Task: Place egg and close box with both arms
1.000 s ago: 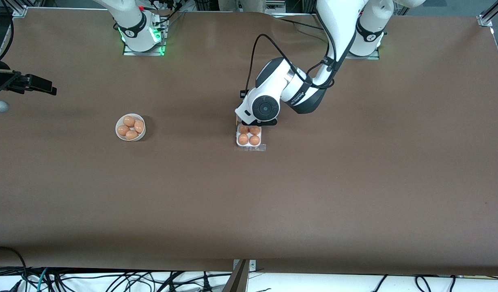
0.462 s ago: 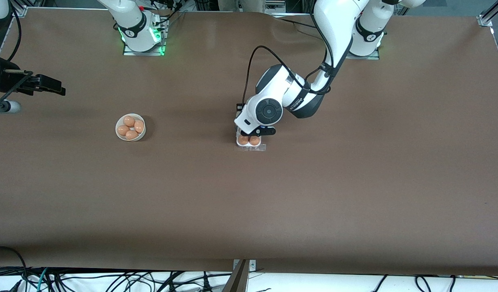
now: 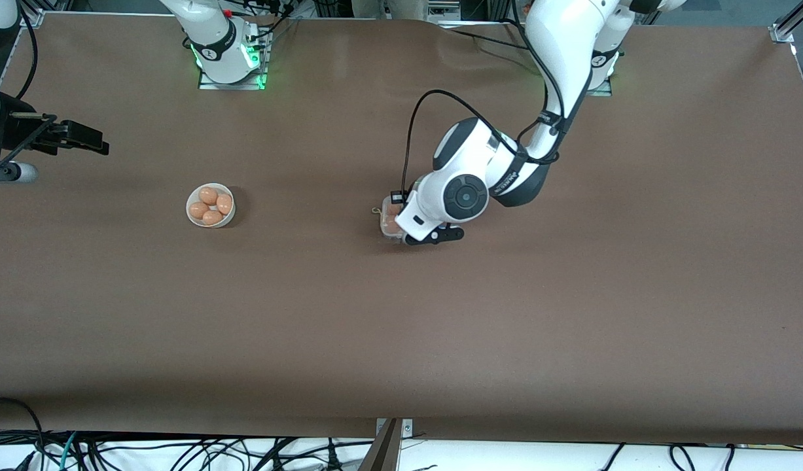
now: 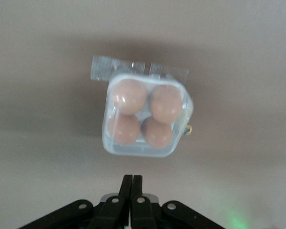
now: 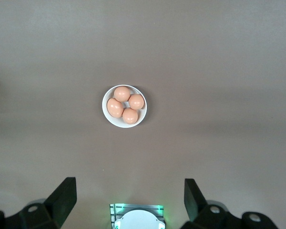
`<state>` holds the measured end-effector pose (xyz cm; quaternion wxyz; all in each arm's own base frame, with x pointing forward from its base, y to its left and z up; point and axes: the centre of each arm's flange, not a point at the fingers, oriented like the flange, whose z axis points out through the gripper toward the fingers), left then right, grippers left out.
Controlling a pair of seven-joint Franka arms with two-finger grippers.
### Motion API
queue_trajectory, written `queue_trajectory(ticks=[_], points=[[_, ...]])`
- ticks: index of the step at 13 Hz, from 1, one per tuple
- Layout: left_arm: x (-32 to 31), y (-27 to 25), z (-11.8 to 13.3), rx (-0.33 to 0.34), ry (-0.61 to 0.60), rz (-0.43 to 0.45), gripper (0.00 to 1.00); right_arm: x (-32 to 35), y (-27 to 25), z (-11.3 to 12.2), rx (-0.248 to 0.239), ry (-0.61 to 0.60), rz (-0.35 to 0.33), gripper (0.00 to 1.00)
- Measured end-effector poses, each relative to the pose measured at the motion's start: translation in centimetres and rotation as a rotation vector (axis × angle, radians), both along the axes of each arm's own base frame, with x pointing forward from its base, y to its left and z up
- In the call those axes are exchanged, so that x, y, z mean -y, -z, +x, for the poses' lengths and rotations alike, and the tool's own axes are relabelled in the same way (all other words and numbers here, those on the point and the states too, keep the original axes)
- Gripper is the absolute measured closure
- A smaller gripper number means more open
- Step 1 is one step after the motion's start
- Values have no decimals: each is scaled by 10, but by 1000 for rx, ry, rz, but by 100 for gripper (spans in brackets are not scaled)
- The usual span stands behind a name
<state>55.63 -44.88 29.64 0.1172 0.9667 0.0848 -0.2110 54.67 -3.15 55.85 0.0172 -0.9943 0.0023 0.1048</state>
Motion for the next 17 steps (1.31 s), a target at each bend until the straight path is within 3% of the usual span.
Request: queue_trajectory(ticks=[2,6,9,12,17], points=[[-20,-10,21,21,-39,-8,78,-2,-1,0,2,-3,0,0],[-117,-71,89,100,-162,-1,37,-3,-10,2,22,-5,-1,0],[-174,-105,117,251,-120,184,2,-1,-23,3,46,-3,-3,0],[-183,-109,121,336,-42,323,0,-1,-25,3,49,-3,-3,0],[-259,-151,143,409,24,327,0,-5,-25,2,42,-9,-2,0]])
